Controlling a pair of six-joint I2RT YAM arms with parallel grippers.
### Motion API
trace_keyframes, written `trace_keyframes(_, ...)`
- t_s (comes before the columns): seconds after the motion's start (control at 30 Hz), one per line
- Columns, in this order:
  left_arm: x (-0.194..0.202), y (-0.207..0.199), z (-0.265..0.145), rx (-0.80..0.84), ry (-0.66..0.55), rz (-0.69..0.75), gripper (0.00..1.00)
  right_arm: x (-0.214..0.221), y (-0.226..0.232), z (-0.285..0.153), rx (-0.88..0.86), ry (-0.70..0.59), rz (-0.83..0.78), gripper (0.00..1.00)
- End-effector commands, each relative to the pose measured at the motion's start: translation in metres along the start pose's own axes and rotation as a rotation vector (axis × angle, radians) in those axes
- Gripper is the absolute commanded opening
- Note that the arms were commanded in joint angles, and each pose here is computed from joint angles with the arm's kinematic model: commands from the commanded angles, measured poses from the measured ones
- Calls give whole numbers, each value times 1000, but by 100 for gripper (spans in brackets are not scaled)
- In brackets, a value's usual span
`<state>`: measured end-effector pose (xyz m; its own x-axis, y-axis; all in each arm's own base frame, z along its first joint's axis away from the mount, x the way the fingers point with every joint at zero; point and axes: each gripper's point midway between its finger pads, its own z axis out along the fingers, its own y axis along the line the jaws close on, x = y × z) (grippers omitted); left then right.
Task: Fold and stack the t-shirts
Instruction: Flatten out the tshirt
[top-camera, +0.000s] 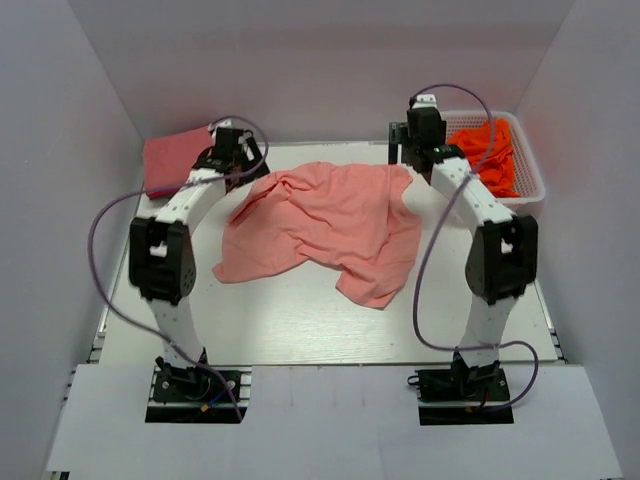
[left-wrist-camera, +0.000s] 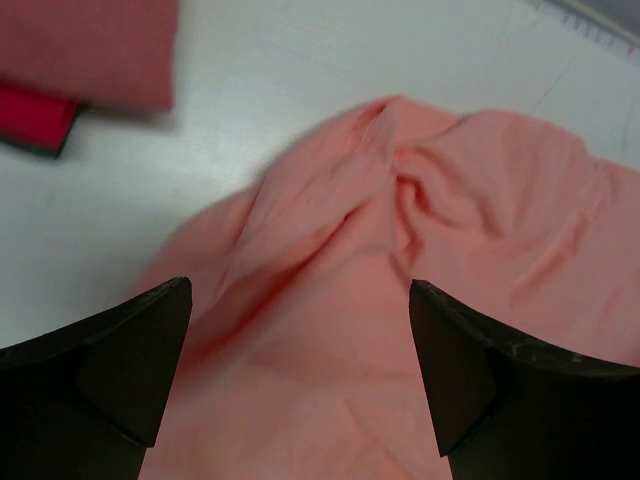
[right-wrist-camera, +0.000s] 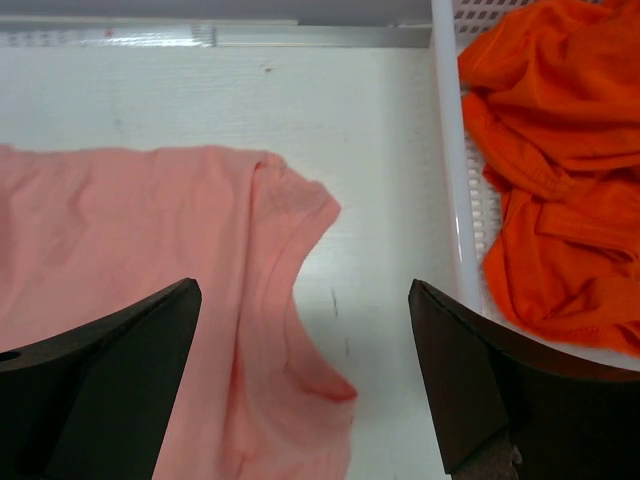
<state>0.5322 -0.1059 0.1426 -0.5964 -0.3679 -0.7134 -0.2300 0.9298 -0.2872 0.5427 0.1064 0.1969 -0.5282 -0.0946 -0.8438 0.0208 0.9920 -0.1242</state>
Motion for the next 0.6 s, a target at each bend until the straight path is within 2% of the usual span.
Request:
trace_keyframes(0.0,-23,16,-82,-30,-99,-105,100,-5,16,-61,-171,-20,97,90)
trace_keyframes(0.03,11,37,-84,-78,-40,-111,100,-4,16,-75,-187,-21,159,90)
trace_keyframes(0.07,21,49,-94,-104,-36,-157,100,38,20,-73,-203,65,155,90)
trace_keyframes(0.1,31,60,-103,-132,-35,-181,100,29,22,-96,-245,32,193,90)
trace_keyframes(0.17,72,86,-129,-186,15,-252,100,44,26,-107,-278,60,240,90)
trace_keyframes(0.2,83,99,-136,-219,23,-277,100,68,27,-121,-305,88,263,90)
trace_keyframes(0.23,115,118,-141,-273,73,-287,100,76,29,-126,-319,105,288,90)
trace_keyframes(0.3,129,140,-161,-326,56,-340,100,105,25,-141,-323,139,309,90)
trace_keyframes(0.33,153,154,-163,-354,91,-329,100,121,25,-144,-325,168,312,90)
trace_keyframes(0.37,153,157,-169,-344,63,-354,100,121,23,-154,-330,156,332,90)
trace_keyframes(0.4,170,165,-169,-361,90,-385,100,130,22,-161,-339,158,339,90)
trace_keyframes(0.43,173,166,-169,-359,84,-403,100,145,23,-164,-345,189,339,90)
trace_keyframes(0.57,186,174,-158,-361,91,-470,100,159,18,-182,-350,195,347,90)
